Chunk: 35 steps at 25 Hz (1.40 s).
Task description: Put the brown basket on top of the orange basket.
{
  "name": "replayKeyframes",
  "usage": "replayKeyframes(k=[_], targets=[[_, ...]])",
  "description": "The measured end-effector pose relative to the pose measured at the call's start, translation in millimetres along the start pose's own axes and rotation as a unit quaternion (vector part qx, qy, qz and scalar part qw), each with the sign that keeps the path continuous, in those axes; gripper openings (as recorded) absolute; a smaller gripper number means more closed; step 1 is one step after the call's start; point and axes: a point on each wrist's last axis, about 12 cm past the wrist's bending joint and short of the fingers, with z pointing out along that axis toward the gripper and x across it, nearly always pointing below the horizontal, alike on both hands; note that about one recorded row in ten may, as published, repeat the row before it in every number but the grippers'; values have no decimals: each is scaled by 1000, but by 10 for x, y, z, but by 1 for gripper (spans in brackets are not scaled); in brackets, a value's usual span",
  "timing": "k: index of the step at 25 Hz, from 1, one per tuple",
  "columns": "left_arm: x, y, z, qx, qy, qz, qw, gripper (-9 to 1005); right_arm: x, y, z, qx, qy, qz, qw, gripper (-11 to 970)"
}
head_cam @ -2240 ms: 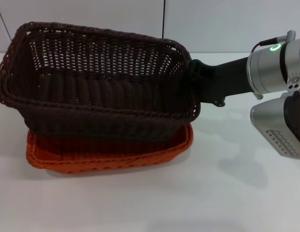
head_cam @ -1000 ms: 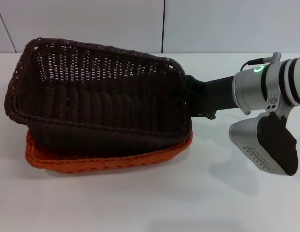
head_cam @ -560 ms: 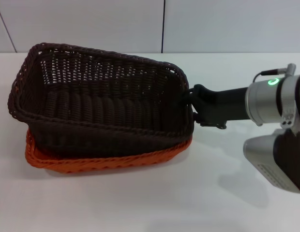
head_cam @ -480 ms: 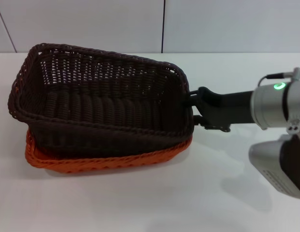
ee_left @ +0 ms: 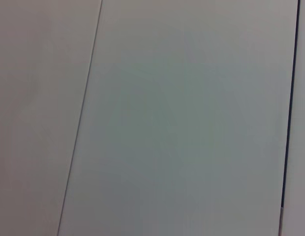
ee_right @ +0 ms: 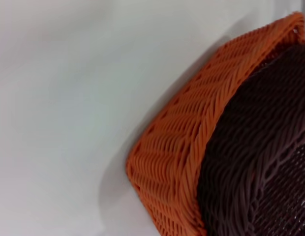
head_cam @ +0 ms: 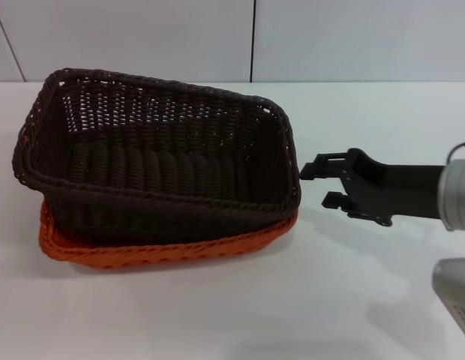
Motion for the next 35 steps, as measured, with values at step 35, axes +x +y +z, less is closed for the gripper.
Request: replayKeyframes(k=[35], targets=[[-19, 158, 11, -21, 2, 21, 1000, 779, -170, 2131, -1439, 790, 146, 464, 374, 587]])
